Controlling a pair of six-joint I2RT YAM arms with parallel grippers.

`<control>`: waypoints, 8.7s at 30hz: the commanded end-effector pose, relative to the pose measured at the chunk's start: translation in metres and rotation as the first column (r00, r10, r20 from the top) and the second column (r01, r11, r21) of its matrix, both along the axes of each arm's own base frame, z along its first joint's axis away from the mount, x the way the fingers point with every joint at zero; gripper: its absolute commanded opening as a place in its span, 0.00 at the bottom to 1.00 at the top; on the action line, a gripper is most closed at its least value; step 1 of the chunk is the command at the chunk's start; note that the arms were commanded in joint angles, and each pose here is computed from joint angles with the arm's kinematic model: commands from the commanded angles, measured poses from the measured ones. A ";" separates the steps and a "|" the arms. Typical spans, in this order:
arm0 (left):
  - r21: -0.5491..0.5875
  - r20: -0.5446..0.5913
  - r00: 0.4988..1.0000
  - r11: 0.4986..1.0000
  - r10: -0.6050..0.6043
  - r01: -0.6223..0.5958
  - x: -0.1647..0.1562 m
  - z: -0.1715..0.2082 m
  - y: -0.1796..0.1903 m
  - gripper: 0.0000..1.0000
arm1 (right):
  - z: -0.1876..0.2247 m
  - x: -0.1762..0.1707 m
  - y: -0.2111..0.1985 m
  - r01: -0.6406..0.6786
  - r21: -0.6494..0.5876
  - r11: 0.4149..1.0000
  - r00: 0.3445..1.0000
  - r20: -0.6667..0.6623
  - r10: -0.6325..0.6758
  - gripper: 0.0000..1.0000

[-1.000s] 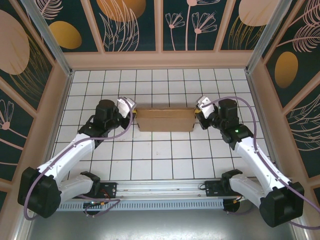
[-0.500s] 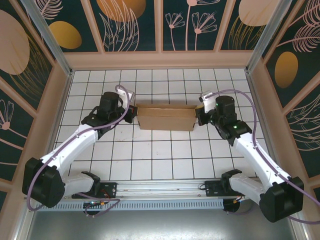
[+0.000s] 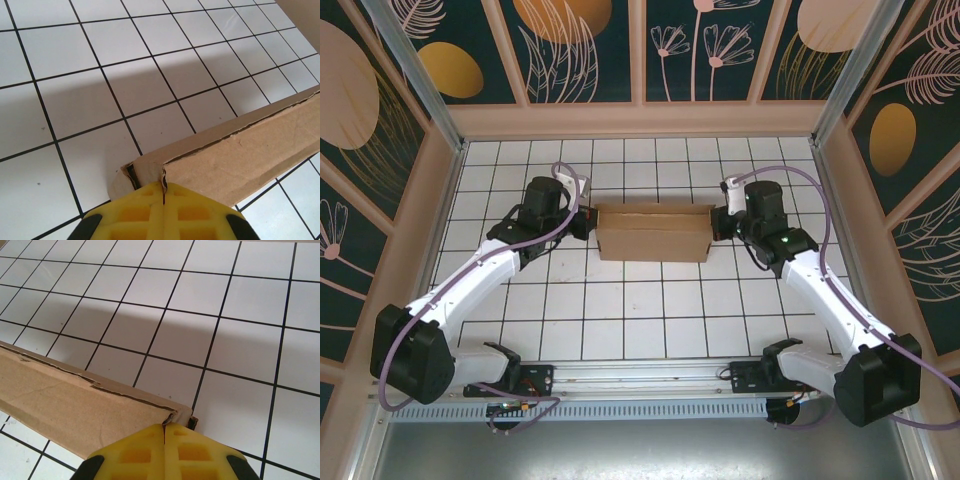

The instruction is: Fold the paper box

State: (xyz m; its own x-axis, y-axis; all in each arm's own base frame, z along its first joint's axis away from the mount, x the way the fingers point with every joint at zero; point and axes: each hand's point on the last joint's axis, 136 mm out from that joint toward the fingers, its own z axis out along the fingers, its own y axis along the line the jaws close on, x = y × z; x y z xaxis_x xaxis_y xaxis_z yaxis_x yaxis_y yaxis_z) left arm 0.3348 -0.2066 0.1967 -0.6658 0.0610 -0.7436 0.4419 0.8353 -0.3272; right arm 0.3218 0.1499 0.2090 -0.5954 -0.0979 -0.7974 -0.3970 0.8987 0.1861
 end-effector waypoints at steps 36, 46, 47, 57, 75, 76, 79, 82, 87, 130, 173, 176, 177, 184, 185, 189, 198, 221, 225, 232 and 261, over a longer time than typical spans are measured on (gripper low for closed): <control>0.055 -0.184 0.983 0.998 -0.017 0.028 -0.039 -0.072 0.000 0.00 | 0.047 -0.036 0.012 -0.125 0.173 0.977 0.963 0.260 0.077 0.42; 0.104 -0.179 0.984 0.994 -0.015 0.034 -0.039 -0.076 0.002 0.00 | 0.066 -0.009 -0.015 0.018 0.262 0.965 0.967 0.239 -0.083 0.47; 0.104 -0.181 0.983 0.994 -0.015 0.034 -0.039 -0.076 0.003 0.00 | 0.061 -0.005 -0.020 0.055 0.254 0.966 0.968 0.225 -0.114 0.46; 0.071 -0.186 0.982 0.997 -0.016 0.029 -0.040 -0.073 -0.001 0.05 | -0.006 0.000 -0.024 0.132 0.277 0.952 0.987 0.053 -0.152 0.36; -0.112 -0.157 0.980 0.988 -0.123 0.106 -0.061 -0.009 -0.020 0.42 | -0.033 -0.005 -0.027 0.196 0.293 0.936 0.980 -0.027 -0.197 0.27; -0.111 -0.162 0.979 0.988 -0.121 0.104 -0.060 -0.006 -0.020 0.42 | -0.033 -0.005 -0.027 0.199 0.290 0.936 0.979 -0.028 -0.200 0.27; -0.115 -0.156 0.980 0.988 -0.123 0.105 -0.058 0.006 -0.021 0.43 | -0.032 -0.004 -0.028 0.204 0.285 0.936 0.978 -0.029 -0.204 0.27; -0.144 -0.151 0.979 0.983 -0.135 0.114 -0.058 0.019 -0.022 0.43 | -0.032 -0.003 -0.028 0.206 0.282 0.937 0.978 -0.030 -0.206 0.28; -0.217 -0.122 0.981 0.969 -0.149 0.120 -0.051 0.050 -0.022 0.43 | -0.030 -0.002 -0.029 0.208 0.279 0.938 0.978 -0.026 -0.209 0.29; -0.089 -0.360 0.843 0.885 0.399 -0.457 -0.050 -0.157 0.044 0.46 | -0.116 -0.034 -0.026 0.357 0.304 0.883 0.927 -0.232 -0.296 0.29; -0.061 -0.248 0.907 0.928 0.342 -0.366 -0.030 -0.092 0.050 0.67 | -0.087 -0.052 0.038 0.156 0.287 0.945 0.973 -0.210 -0.096 0.49; -0.057 -0.280 0.897 0.927 0.342 -0.371 -0.026 -0.109 0.047 0.66 | -0.099 -0.042 0.040 0.177 0.307 0.935 0.960 -0.264 -0.095 0.47; -0.064 -0.294 0.892 0.924 0.344 -0.377 -0.026 -0.115 0.047 0.65 | -0.105 -0.040 0.039 0.189 0.313 0.931 0.953 -0.286 -0.097 0.46; -0.117 -0.389 0.864 0.913 0.319 -0.391 -0.033 -0.146 0.038 0.54 | -0.142 -0.040 0.054 0.172 0.346 0.922 0.922 -0.387 -0.027 0.39; -0.125 -0.396 0.863 0.912 0.314 -0.390 -0.032 -0.148 0.036 0.51 | -0.144 -0.038 0.056 0.168 0.348 0.923 0.922 -0.388 -0.021 0.37; -0.116 -0.388 0.862 0.910 0.326 -0.397 -0.018 -0.149 0.033 0.39 | -0.148 -0.020 0.057 0.158 0.340 0.927 0.932 -0.362 -0.026 0.30; -0.072 -0.387 0.849 0.906 0.359 -0.416 0.044 -0.156 0.026 0.37 | -0.156 0.047 0.053 0.198 0.329 0.923 0.925 -0.373 -0.066 0.24; 0.000 -0.218 0.869 0.891 0.444 -0.455 0.087 -0.109 0.051 0.86 | -0.117 0.100 0.031 0.229 0.318 0.920 0.961 -0.227 -0.160 0.99; -0.044 -0.012 0.901 0.900 0.433 -0.433 0.084 -0.046 0.063 0.99 | -0.070 0.105 0.005 0.286 0.267 0.920 0.958 -0.106 -0.267 0.99; -0.164 0.398 0.760 0.855 0.514 -0.492 0.047 0.066 0.112 0.99 | 0.024 0.074 -0.011 0.202 0.218 0.955 0.933 0.254 -0.255 0.99; -0.102 0.589 0.612 0.800 0.528 -0.591 0.030 -0.058 0.221 0.99 | -0.060 0.012 -0.155 0.500 0.172 0.849 0.616 0.618 -0.488 0.99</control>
